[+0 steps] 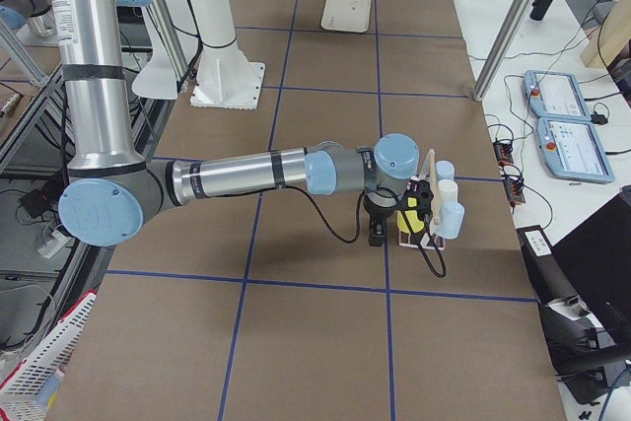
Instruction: Transfer IKEA cup to right arm and place on rack
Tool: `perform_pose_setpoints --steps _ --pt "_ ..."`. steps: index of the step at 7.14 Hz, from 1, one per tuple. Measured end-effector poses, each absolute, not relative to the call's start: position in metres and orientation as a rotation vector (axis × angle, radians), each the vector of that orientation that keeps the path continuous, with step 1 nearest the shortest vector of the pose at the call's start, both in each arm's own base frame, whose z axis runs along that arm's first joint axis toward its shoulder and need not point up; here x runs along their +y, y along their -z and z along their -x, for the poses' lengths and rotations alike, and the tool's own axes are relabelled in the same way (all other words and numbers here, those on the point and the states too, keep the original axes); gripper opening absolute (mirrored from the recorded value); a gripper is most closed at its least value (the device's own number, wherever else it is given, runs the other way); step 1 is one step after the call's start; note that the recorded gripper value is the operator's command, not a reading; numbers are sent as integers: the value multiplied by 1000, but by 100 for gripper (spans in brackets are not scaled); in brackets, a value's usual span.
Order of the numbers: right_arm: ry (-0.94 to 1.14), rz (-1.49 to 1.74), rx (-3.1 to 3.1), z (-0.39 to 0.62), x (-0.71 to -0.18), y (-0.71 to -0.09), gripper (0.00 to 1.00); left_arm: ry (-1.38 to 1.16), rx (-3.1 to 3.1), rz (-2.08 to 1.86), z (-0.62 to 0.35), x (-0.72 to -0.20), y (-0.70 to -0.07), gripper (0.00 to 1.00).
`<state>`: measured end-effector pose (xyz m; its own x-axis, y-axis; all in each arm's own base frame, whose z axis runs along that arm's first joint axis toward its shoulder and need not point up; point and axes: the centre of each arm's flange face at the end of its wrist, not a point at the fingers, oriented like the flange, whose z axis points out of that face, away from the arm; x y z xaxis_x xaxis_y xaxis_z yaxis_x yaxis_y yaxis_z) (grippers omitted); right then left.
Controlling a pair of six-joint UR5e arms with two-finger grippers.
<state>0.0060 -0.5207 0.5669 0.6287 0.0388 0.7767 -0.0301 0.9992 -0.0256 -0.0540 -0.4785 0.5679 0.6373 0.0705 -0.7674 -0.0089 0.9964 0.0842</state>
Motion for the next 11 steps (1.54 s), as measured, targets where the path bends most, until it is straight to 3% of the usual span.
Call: perform_pose_setpoints --steps 11 --pt "-27 6 -879 -8 -499 -570 100 16 860 -42 56 -469 -573 100"
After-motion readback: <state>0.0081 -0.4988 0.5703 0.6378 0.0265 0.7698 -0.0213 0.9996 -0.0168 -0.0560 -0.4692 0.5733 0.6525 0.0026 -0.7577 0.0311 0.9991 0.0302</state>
